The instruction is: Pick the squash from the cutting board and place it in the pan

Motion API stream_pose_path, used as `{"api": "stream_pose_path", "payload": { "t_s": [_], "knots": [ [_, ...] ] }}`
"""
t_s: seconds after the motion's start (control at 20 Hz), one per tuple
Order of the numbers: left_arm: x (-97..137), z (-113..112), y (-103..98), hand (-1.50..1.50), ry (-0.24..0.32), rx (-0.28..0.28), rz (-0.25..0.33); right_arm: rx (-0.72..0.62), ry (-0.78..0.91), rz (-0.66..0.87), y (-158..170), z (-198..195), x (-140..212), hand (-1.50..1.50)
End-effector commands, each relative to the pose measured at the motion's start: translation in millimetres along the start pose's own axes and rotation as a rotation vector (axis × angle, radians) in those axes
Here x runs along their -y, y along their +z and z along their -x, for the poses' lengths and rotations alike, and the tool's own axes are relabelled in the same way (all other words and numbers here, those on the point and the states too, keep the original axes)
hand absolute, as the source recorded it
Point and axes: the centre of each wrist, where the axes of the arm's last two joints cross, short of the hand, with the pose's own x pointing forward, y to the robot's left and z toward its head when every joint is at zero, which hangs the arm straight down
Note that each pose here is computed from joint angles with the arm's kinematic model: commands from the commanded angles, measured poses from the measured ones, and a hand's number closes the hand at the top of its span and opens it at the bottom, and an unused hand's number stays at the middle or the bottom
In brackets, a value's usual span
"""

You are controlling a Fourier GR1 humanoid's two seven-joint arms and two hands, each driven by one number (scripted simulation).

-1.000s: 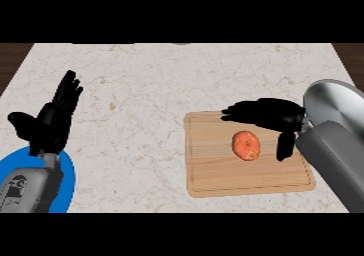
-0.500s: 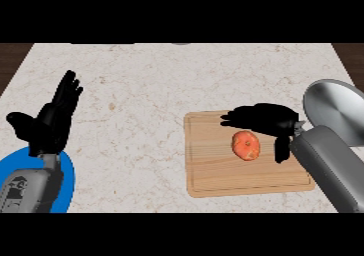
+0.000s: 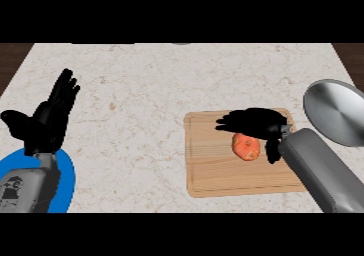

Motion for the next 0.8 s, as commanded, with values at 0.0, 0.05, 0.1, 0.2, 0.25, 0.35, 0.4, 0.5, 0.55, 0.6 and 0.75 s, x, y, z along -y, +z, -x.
{"api": "stream_pose_path", "payload": {
  "t_s": [0.0, 0.05, 0.1, 0.2, 0.25, 0.35, 0.4, 0.5, 0.55, 0.6, 0.75],
  "knots": [
    [3, 18, -5, 0.0, 0.011, -0.004, -0.004, -0.01, 0.001, -0.014, 1, -4, 0, -1.5],
    [-3, -7, 17, 0.0, 0.007, 0.005, -0.008, -0.001, 0.005, -0.069, -11, 3, -20, -1.5],
    [6, 4, -12, 0.0, 0.002, -0.002, -0.006, -0.005, 0.017, -0.051, -25, -4, -6, -1.5],
    [-5, 20, -1, 0.0, 0.026, -0.01, -0.001, 0.008, -0.004, -0.084, -13, 4, -20, -1.5],
    [-6, 3, -9, 0.0, -0.007, 0.0, 0.0, 0.023, 0.017, -0.096, -23, 4, -22, 1.5],
    [4, -7, 4, 0.0, -0.001, -0.006, 0.001, 0.138, 0.033, -0.069, -21, -7, -18, 1.5],
    [-9, 4, 8, 0.0, -0.005, 0.009, -0.011, 0.133, 0.063, -0.06, -32, -16, -24, 1.5],
    [-4, -2, 3, 0.0, -0.013, -0.003, -0.013, 0.126, 0.065, -0.053, -20, -1, -23, 1.5],
    [13, 3, -10, 0.0, -0.001, -0.001, 0.003, 0.136, 0.071, -0.058, -24, 5, -28, 1.5],
    [-14, -8, 2, 0.0, -0.006, -0.01, -0.003, 0.133, 0.057, -0.057, -20, 0, -16, 1.5],
    [3, 8, 3, 0.0, 0.001, -0.005, 0.001, 0.125, 0.073, -0.044, -9, 23, -32, 1.5]
  ]
}}
